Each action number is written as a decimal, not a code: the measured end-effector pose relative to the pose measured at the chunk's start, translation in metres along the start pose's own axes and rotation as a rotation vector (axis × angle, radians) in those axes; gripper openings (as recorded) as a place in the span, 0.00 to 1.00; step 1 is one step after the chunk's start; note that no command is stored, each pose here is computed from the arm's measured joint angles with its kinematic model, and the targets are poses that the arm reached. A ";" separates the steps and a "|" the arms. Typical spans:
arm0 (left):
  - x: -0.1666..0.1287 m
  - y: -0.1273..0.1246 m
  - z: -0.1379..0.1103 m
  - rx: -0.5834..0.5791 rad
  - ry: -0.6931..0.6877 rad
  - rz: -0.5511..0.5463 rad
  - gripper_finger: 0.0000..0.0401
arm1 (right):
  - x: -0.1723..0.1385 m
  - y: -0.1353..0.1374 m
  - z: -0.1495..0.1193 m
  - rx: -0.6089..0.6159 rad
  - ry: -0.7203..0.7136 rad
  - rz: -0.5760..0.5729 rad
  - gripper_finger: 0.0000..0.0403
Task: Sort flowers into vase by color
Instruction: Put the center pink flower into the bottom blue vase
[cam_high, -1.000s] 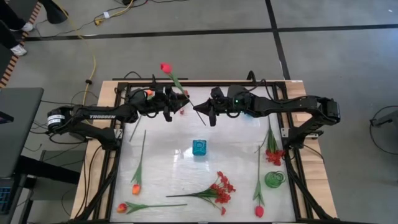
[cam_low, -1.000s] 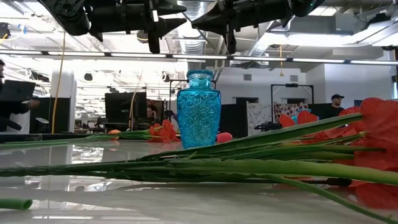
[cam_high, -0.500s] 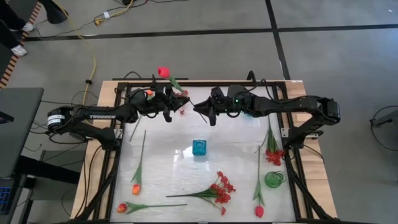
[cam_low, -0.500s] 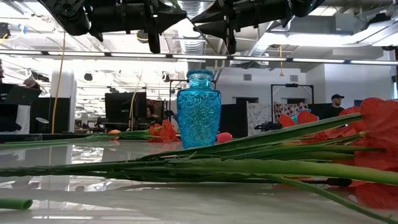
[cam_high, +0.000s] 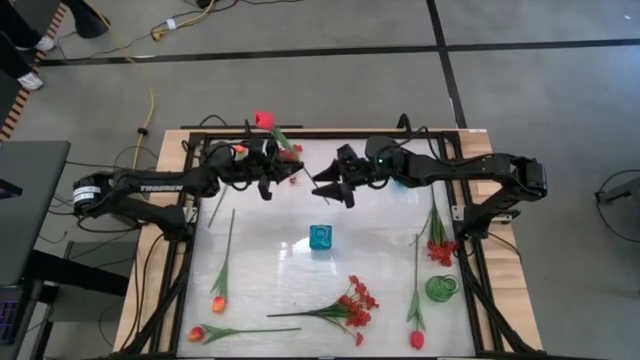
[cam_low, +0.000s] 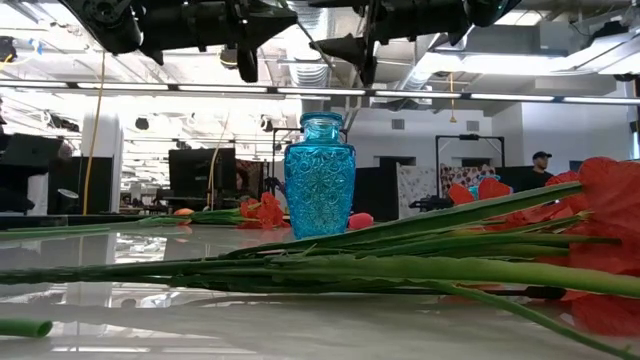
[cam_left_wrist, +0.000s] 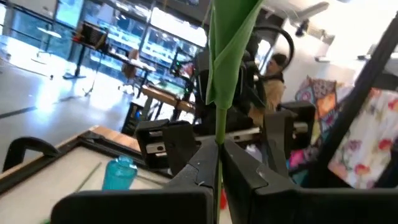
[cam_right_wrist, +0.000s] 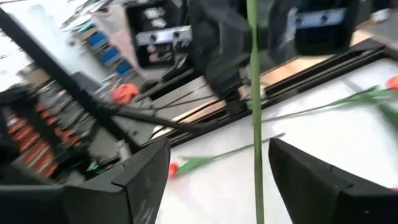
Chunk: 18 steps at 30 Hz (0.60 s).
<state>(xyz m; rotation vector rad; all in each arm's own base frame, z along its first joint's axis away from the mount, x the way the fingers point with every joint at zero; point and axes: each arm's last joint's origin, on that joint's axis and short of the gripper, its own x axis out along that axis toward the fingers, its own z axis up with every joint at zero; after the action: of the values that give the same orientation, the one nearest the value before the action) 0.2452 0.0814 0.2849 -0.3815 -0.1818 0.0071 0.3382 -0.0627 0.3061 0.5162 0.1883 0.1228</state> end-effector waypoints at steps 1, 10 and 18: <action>-0.002 -0.001 0.000 0.005 0.018 0.005 0.00 | 0.000 0.000 0.000 0.003 0.014 0.016 0.75; -0.033 -0.021 0.010 0.081 0.174 0.011 0.00 | -0.001 -0.004 -0.016 0.197 0.176 -0.015 0.75; -0.037 -0.056 -0.005 0.032 0.261 -0.020 0.00 | -0.010 0.012 -0.038 0.263 0.359 -0.124 0.75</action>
<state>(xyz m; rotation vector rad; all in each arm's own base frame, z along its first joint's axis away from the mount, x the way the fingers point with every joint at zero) 0.2079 0.0263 0.2950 -0.3455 0.0718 -0.0592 0.3199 -0.0359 0.2814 0.7406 0.5915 0.0691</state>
